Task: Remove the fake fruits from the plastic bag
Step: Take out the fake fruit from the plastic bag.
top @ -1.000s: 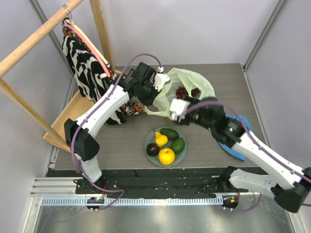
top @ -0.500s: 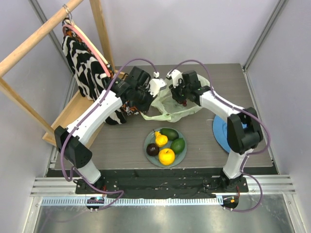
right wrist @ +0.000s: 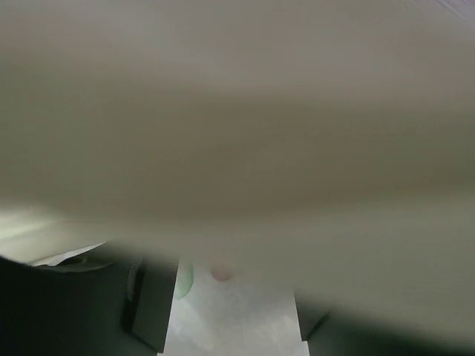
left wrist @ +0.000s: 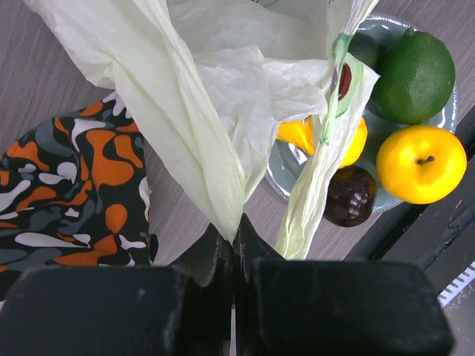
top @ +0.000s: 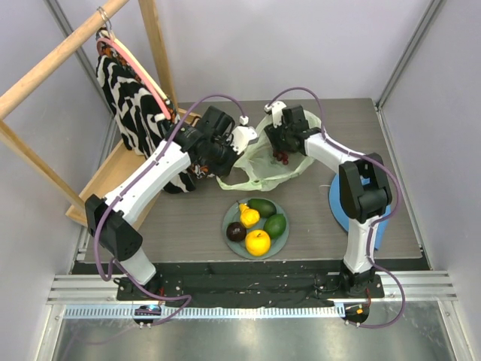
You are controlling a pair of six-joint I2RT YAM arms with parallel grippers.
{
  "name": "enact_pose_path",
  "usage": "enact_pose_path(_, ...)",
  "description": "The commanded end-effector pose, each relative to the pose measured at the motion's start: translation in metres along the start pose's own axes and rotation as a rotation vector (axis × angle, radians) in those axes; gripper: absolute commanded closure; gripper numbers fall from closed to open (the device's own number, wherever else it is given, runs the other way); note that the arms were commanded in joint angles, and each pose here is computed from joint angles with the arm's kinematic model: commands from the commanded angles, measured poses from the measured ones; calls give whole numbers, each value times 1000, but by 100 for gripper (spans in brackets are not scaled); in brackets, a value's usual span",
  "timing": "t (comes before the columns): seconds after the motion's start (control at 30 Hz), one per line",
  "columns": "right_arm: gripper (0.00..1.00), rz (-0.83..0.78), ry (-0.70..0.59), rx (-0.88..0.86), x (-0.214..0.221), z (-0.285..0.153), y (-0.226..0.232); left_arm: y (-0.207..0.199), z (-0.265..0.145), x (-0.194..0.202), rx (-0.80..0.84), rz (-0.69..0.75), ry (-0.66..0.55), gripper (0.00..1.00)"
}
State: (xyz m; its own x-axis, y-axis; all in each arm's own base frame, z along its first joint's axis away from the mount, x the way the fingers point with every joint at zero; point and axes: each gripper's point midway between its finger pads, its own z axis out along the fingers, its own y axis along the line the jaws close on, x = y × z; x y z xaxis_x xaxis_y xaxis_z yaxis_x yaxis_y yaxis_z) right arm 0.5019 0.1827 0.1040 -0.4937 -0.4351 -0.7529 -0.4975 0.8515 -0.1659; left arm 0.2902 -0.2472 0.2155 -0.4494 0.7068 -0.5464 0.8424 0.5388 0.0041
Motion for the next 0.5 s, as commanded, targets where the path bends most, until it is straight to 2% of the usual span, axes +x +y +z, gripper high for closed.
enact_pose_path(0.0,37,-18,-29,161,-14,14,-28,-3,-4,-12,14,34,-30,100)
enact_pose_path(0.17,35,-109,28,234,-2,38,-45,-5,-1,-4,22,35,-12,100)
enact_pose_path(0.23,41,-134,41,227,3,45,-48,-4,0,-3,17,34,-6,100)
enact_pose_path(0.33,44,-179,77,201,17,52,-44,-2,1,-4,8,37,-4,100)
enact_pose_path(0.43,73,-218,105,138,30,51,-35,1,3,-5,0,37,-3,100)
enact_pose_path(0.47,92,-219,102,131,27,46,-34,2,4,-7,-5,34,-6,100)
